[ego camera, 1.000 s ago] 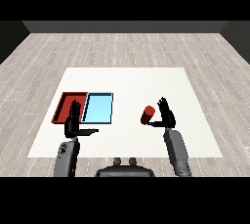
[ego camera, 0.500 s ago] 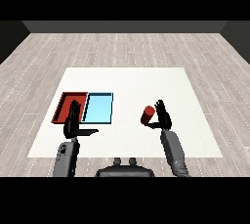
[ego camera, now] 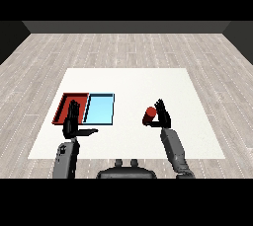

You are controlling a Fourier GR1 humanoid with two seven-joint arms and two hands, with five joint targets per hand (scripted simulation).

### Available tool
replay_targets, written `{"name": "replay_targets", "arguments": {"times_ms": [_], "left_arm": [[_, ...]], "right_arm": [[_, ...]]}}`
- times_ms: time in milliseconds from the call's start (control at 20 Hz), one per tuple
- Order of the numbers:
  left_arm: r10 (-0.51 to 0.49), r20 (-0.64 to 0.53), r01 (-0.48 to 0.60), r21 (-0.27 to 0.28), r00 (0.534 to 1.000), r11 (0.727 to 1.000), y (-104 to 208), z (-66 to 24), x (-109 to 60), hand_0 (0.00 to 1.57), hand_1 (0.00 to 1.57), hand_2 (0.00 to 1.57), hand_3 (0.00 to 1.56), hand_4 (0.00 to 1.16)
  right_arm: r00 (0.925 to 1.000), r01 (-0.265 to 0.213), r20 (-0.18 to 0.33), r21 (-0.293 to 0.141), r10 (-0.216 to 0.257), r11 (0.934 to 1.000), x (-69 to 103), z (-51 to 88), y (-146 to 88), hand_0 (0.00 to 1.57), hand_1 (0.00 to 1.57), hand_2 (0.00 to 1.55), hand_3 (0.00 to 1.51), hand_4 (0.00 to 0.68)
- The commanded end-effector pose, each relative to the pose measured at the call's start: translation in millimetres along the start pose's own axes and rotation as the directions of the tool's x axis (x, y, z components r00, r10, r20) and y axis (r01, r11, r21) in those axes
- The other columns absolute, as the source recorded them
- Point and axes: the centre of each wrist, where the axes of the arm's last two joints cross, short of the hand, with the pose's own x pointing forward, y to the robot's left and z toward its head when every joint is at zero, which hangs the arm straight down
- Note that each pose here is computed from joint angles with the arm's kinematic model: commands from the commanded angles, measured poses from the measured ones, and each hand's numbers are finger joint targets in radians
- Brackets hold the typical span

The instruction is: Pick the red can and put it in the red box

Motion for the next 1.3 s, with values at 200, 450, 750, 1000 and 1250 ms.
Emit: {"name": "replay_targets", "arguments": {"times_ms": [200, 450, 750, 1000, 1250], "left_arm": [[-0.002, -0.01, 0.002, 0.001, 1.0, 1.0, 4, 6.1, -9.7, 0.0, 0.0, 0.0, 0.0, 0.0], [0.006, 0.004, -0.006, -0.008, 1.0, 1.0, -9, -4.4, -12.9, 0.0, 0.0, 0.0, 0.0, 0.0], [0.008, 0.003, -0.008, -0.006, 1.0, 1.0, -14, -1.4, -11.1, 0.0, 0.0, 0.0, 0.0, 0.0], [0.005, 0.002, -0.005, -0.002, 1.0, 1.0, 14, -4.7, -12.0, 0.0, 0.0, 0.0, 0.0, 0.0], [-0.017, -0.009, 0.017, -0.01, 1.0, 1.0, -12, -20.1, -15.4, 0.0, 0.0, 0.0, 0.0, 0.0]], "right_arm": [[0.9999, 0.008, -0.012, 0.017, -0.007, 0.9998, -8.3, -1.4, -3, 0.0, 0.0, 0.0, 0.0, 0.0], [0.9998, -0.02, -0.007, 0.031, 0.02, 0.9993, 5.5, -5.6, 27, 0.0, 0.0, 0.0, 0.0, 0.0], [0.9993, 0.004, -0.036, 0.006, -0.004, 1.0, -1.8, -36.3, 3, 0.0, 0.0, 0.0, 0.0, 0.0], [0.9995, -0.011, -0.029, -0.003, 0.011, 0.9999, -18.9, -17.8, 16, 0.0, 0.0, 0.0, 0.0, 0.0], [0.999, -0.024, -0.037, 0.003, 0.024, 0.9997, -10.0, -18.0, 27, 0.0, 0.0, 0.0, 0.0, 0.0]]}}
